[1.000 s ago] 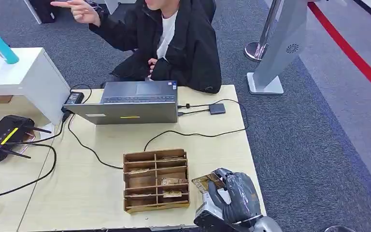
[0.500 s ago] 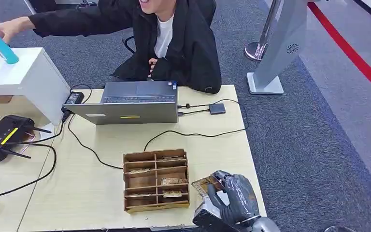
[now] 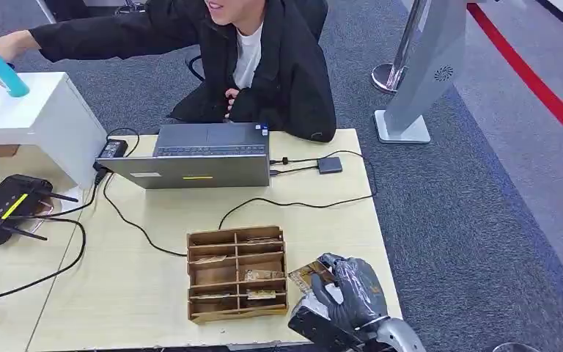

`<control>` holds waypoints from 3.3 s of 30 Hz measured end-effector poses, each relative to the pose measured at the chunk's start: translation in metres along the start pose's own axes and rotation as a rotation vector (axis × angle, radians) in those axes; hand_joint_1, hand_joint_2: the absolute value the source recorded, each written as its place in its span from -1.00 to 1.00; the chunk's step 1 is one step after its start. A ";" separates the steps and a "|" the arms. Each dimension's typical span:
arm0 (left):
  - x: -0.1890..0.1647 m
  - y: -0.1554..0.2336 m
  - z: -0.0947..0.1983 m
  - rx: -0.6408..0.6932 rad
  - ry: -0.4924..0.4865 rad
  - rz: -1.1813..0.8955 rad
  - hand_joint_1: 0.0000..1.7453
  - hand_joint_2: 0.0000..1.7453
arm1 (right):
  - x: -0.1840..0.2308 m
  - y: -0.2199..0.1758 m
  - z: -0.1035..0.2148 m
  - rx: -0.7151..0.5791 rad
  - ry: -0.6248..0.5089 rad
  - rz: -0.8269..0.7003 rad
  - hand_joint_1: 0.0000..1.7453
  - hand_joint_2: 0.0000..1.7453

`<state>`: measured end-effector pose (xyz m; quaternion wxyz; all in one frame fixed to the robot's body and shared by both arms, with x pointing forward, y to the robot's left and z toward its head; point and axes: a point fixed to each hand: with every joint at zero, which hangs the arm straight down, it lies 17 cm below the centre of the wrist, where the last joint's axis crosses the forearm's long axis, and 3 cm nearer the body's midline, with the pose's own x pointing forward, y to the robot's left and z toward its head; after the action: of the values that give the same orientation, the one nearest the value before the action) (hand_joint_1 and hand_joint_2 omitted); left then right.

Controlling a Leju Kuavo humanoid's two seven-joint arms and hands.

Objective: Pass the card to the sensor for recognition and then transmit it.

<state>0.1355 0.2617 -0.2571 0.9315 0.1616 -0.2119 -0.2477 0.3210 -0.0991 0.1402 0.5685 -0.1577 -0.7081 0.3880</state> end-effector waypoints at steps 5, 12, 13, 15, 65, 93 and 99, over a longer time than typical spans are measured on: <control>-0.003 0.002 0.000 0.005 0.006 0.003 -1.00 -1.00 | -0.008 0.007 0.000 0.019 0.024 0.018 1.00 1.00; -0.004 0.004 -0.001 0.012 0.008 0.002 -1.00 -1.00 | -0.018 0.015 0.002 0.036 0.057 0.034 1.00 1.00; -0.005 0.005 -0.001 0.014 0.008 0.002 -1.00 -1.00 | -0.020 0.016 0.002 0.038 0.063 0.038 1.00 1.00; -0.006 0.006 -0.001 0.017 0.010 0.003 -1.00 -1.00 | -0.021 0.017 0.003 0.041 0.071 0.039 1.00 1.00; -0.013 0.017 -0.003 0.044 0.020 0.011 -1.00 -1.00 | -0.070 0.047 0.022 0.143 0.289 -0.005 1.00 1.00; -0.016 0.019 -0.003 0.049 0.025 0.016 -1.00 -1.00 | -0.103 0.037 0.028 0.102 0.374 -0.003 1.00 1.00; -0.016 0.019 -0.003 0.050 0.025 0.017 -1.00 -1.00 | -0.107 0.036 0.030 0.097 0.387 -0.005 1.00 1.00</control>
<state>0.1320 0.2864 -0.2574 0.9318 0.1860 -0.2075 -0.2325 0.3181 -0.1579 0.0396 0.7019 -0.2000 -0.5665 0.3827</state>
